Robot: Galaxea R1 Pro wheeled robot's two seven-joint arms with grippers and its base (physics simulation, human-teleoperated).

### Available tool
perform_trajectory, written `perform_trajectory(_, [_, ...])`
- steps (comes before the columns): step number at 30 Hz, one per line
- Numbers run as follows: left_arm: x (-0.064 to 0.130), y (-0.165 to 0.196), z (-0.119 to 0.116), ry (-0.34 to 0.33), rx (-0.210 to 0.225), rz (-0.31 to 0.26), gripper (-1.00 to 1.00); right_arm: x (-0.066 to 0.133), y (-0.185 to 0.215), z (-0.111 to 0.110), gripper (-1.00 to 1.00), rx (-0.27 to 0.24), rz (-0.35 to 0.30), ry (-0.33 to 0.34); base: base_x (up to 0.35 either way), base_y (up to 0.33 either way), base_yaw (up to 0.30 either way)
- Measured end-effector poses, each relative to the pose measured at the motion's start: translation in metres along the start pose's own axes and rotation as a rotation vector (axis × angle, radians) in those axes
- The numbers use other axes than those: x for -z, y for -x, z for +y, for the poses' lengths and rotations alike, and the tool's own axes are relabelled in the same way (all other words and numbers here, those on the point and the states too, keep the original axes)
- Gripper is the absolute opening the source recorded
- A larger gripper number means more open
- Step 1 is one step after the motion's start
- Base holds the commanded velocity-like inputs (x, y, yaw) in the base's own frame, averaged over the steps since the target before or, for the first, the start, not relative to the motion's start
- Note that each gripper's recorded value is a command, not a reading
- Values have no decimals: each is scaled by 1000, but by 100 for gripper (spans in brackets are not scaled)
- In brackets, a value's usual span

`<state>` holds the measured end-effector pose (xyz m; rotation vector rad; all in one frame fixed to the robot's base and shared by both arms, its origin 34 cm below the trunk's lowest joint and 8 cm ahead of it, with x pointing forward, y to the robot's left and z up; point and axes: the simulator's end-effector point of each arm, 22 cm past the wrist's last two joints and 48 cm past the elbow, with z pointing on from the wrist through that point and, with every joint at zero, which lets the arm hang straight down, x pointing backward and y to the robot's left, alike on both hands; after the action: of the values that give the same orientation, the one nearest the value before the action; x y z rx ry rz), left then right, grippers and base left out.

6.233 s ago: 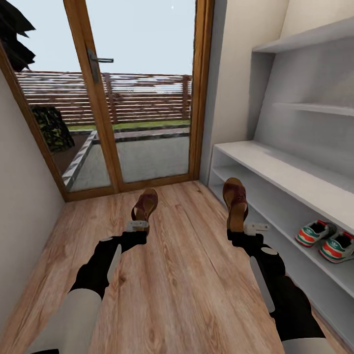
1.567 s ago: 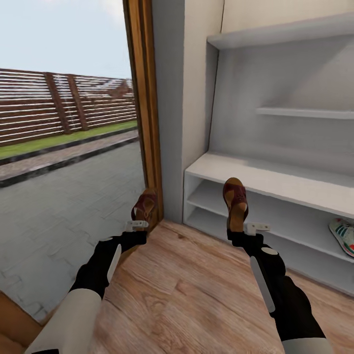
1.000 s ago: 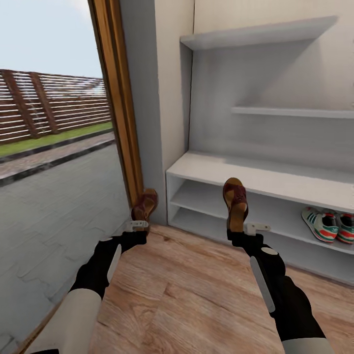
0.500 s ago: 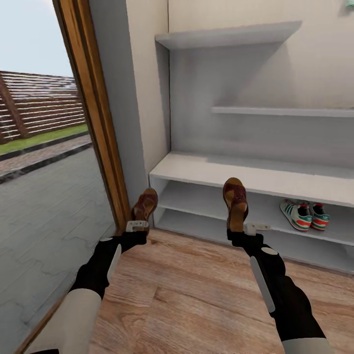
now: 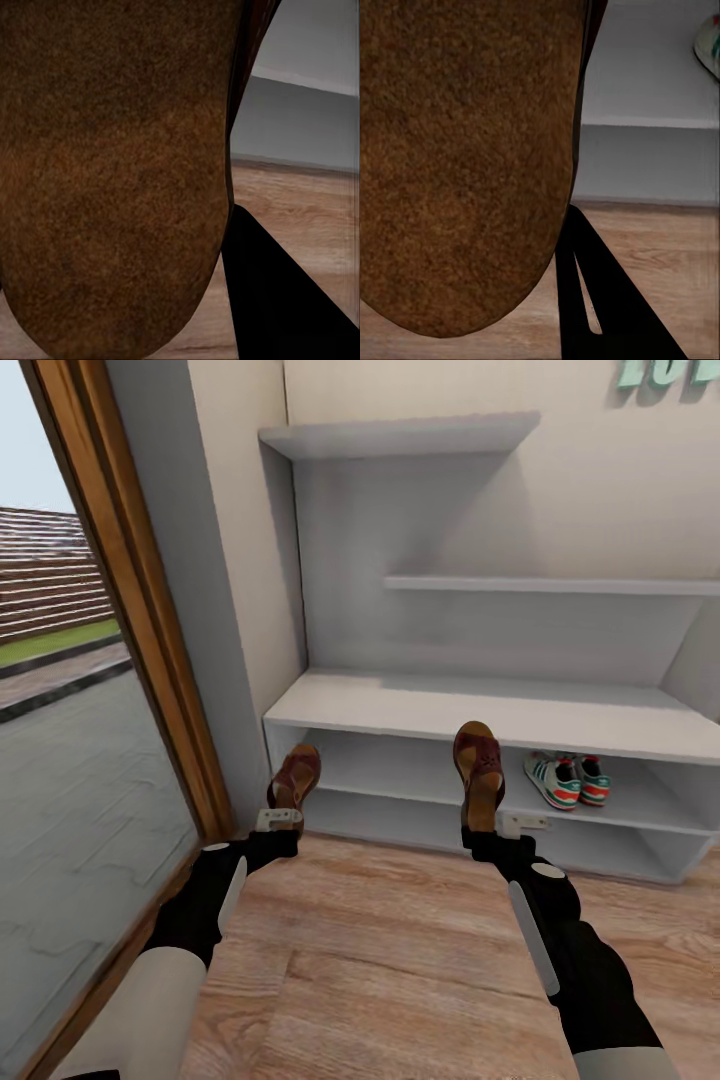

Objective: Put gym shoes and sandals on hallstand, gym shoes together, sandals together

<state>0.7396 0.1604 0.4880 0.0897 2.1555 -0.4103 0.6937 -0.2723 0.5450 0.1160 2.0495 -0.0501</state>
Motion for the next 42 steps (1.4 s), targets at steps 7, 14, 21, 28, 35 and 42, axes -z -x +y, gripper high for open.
perform_trajectory(7, [0,0,0,0,0,0,-100,0,0,0,-100,0,0,1,0,0,-250])
perform_trajectory(14, [0,0,0,0,0,0,-100,0,0,0,-100,0,0,0,0,0,-235])
perform_trajectory(21, [0,0,0,-1,1,0,-100,0,0,0,-100,0,0,0,0,0,-54])
perform_trajectory(28, [0,0,0,-2,1,0,-100,0,0,0,-100,2,1,-2,0,0,-3])
perform_trajectory(35, [0,0,-1,-2,1,-1,-100,0,0,0,-100,2,1,0,0,0,0])
perform_trajectory(42, [0,0,0,-1,1,-1,-100,0,0,0,-100,2,0,-1,0,0,0])
